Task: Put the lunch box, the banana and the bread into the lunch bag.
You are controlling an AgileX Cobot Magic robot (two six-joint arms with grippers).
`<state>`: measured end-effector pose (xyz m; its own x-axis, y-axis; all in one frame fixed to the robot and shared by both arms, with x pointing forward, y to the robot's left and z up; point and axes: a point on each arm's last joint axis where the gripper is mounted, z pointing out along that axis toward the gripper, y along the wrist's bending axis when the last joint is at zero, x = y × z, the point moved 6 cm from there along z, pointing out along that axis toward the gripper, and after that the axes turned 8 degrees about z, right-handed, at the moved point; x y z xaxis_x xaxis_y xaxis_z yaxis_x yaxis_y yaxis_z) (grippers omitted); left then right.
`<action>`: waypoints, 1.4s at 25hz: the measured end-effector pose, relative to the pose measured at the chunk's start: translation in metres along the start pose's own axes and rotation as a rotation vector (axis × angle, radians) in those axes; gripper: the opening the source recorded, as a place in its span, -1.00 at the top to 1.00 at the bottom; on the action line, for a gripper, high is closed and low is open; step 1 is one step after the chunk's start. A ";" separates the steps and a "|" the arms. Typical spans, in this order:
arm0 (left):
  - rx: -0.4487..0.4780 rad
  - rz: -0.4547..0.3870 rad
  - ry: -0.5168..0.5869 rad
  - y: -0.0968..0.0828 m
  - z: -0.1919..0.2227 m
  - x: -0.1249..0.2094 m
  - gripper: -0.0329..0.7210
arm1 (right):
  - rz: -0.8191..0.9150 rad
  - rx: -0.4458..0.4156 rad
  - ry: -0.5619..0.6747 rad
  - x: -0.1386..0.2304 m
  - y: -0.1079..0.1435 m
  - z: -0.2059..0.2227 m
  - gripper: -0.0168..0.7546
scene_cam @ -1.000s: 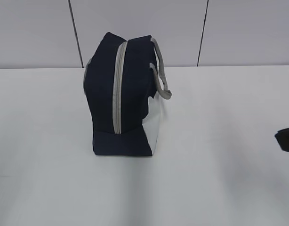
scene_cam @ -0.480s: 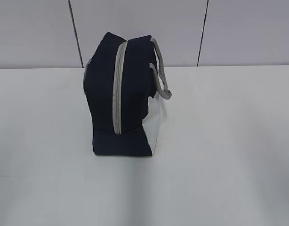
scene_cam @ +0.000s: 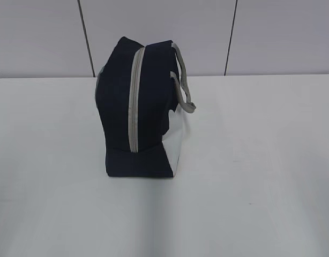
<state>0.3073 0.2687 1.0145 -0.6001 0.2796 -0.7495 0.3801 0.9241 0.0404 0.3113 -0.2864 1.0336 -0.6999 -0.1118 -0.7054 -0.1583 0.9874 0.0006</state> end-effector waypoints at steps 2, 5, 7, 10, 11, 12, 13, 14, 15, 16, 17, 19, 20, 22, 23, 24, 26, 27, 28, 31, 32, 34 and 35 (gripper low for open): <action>0.000 0.000 0.000 0.000 0.000 0.000 -0.21 | 0.015 0.008 0.011 0.013 -0.001 0.002 -0.39; 0.000 0.000 0.000 0.000 0.000 0.000 -0.21 | 0.026 0.017 0.005 0.028 -0.001 0.007 -0.39; 0.000 0.000 0.000 0.000 0.000 0.000 -0.21 | 0.035 0.026 -0.027 0.029 -0.002 0.006 -0.39; 0.000 0.000 0.000 0.000 0.000 0.000 -0.21 | 0.044 0.053 -0.090 0.031 -0.005 0.005 -0.39; 0.000 0.000 0.000 0.000 0.000 0.000 -0.21 | 0.050 0.058 -0.106 0.031 -0.005 0.004 -0.39; 0.000 0.000 0.000 0.000 0.000 0.000 -0.21 | 0.052 0.062 -0.121 0.031 -0.005 0.003 -0.39; 0.000 0.000 0.000 0.000 0.000 0.000 -0.21 | 0.057 0.065 -0.135 0.031 -0.005 0.002 -0.39; 0.000 0.000 0.000 0.000 0.000 0.000 -0.21 | 0.055 0.070 -0.141 0.032 -0.006 0.002 -0.39; 0.000 0.000 0.000 0.000 0.000 0.000 -0.21 | 0.056 0.072 -0.150 0.032 -0.006 0.001 -0.39; 0.000 0.000 0.000 0.000 0.000 0.000 -0.21 | 0.055 0.074 -0.157 0.032 -0.006 0.000 -0.39; 0.000 0.000 0.000 0.000 0.000 0.000 -0.21 | 0.054 0.074 -0.165 0.033 -0.006 -0.001 -0.39; 0.000 0.000 0.000 0.000 0.000 0.000 -0.21 | 0.056 0.075 -0.196 0.034 -0.006 -0.005 -0.38; 0.000 0.000 0.000 0.000 0.000 0.000 -0.21 | 0.055 0.076 -0.217 0.035 -0.005 -0.007 -0.38; 0.000 0.000 0.000 0.000 0.000 0.000 -0.21 | 0.055 0.077 -0.243 0.037 -0.005 -0.010 -0.38; 0.000 0.000 0.000 0.000 0.000 0.000 -0.21 | 0.055 0.078 -0.247 0.037 -0.005 -0.010 -0.38; 0.000 0.000 0.000 0.000 0.000 0.000 -0.21 | 0.054 0.080 -0.249 0.037 -0.006 -0.011 -0.38; 0.000 0.000 0.000 0.000 0.000 0.000 -0.21 | 0.057 0.080 -0.249 0.037 -0.006 -0.011 -0.38; 0.000 0.000 0.000 0.000 0.000 0.000 -0.21 | 0.057 0.080 -0.249 0.037 -0.006 -0.011 -0.38; 0.000 0.000 0.000 0.000 0.000 0.000 -0.21 | 0.057 0.080 -0.249 0.037 -0.006 -0.011 -0.38; 0.000 0.000 0.000 0.000 0.000 0.000 -0.21 | 0.070 0.086 -0.250 0.037 -0.007 -0.011 -0.38; 0.000 0.000 0.000 0.000 0.000 0.000 -0.21 | 0.080 0.095 -0.250 0.037 -0.008 -0.011 -0.38; 0.000 0.000 0.000 0.000 0.000 0.000 -0.21 | 0.096 0.106 -0.251 0.037 -0.010 -0.011 -0.38; 0.000 0.000 0.000 0.000 0.000 0.000 -0.21 | 0.099 0.108 -0.253 0.037 -0.011 -0.011 -0.37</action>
<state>0.3073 0.2687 1.0145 -0.6001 0.2794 -0.7495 0.3801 0.9241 0.0401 0.2791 -0.3023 1.0153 -0.5105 0.0041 -0.8599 -0.0129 0.9998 0.0125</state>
